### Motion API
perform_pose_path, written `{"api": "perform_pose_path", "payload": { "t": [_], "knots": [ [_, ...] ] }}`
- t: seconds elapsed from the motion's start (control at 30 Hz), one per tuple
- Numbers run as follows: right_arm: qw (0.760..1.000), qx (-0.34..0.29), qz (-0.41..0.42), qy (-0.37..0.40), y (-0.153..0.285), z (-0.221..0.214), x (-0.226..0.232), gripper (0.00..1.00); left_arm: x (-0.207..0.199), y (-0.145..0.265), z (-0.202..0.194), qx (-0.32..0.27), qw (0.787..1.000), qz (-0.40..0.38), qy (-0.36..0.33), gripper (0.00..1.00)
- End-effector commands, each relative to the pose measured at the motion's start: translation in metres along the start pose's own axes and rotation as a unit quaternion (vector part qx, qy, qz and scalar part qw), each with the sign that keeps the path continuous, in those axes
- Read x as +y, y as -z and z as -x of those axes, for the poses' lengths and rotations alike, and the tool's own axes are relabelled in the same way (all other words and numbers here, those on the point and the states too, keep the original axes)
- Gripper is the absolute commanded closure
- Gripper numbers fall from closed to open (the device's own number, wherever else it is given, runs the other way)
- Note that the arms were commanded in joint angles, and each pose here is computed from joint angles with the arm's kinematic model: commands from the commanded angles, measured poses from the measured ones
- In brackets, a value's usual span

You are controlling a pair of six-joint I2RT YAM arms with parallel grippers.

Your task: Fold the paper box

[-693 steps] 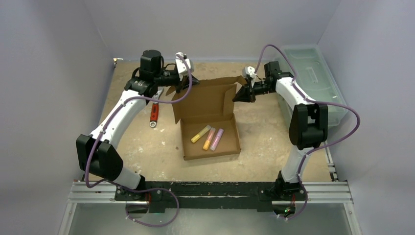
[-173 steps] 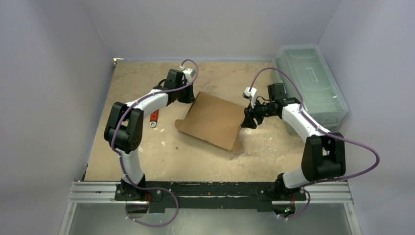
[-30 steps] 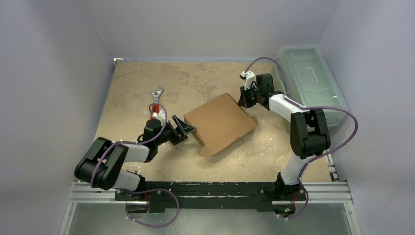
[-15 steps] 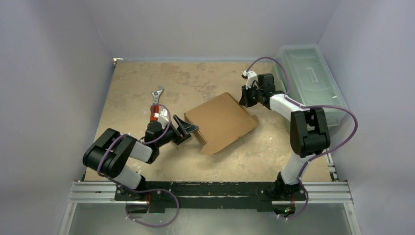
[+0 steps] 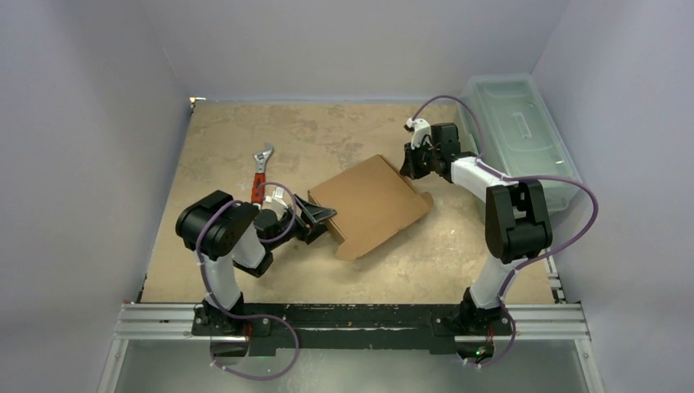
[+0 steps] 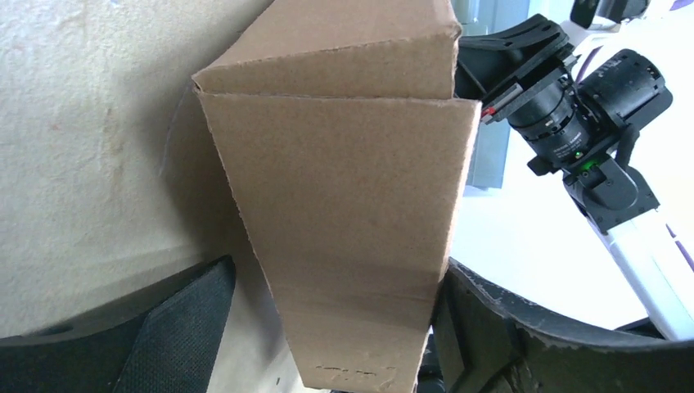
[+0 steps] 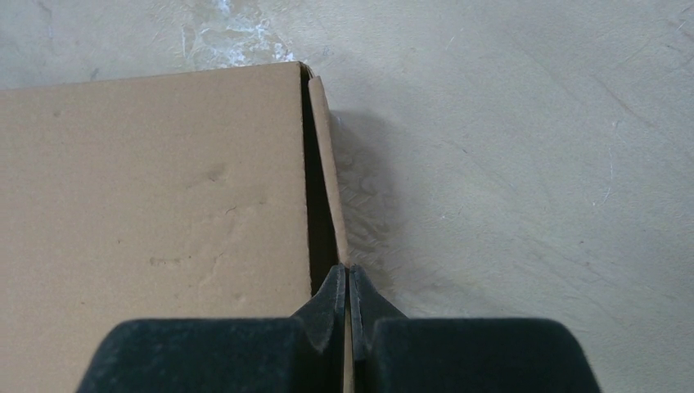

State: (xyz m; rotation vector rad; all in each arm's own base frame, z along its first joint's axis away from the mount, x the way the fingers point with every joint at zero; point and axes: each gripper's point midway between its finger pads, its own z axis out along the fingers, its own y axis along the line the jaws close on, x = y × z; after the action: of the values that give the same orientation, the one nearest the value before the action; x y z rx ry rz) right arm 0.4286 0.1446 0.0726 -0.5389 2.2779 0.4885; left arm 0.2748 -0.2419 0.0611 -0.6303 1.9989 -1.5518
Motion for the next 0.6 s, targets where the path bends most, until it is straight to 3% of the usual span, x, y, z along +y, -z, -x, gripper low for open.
{"api": "perform_pose_path", "payload": {
  "t": [0.0,0.17,0.27,0.57],
  "knots": [
    [0.995,0.095,-0.026,-0.02,-0.006,-0.058,-0.011,1.0,-0.037,-0.004,0.011,-0.027,0.996,-0.081,0.001,0.22],
    [0.998,0.067,-0.002,-0.007,0.002,-0.042,-0.001,1.0,-0.034,-0.005,0.012,-0.029,0.996,-0.076,0.02,0.51],
    [0.999,0.043,0.023,0.012,0.013,-0.025,0.01,0.94,-0.03,-0.003,0.012,-0.031,0.997,-0.067,0.032,0.61],
    [0.986,-0.076,0.063,0.133,0.087,0.043,0.049,0.5,-0.039,0.001,0.013,-0.033,0.995,-0.075,0.058,0.68]
  ]
}}
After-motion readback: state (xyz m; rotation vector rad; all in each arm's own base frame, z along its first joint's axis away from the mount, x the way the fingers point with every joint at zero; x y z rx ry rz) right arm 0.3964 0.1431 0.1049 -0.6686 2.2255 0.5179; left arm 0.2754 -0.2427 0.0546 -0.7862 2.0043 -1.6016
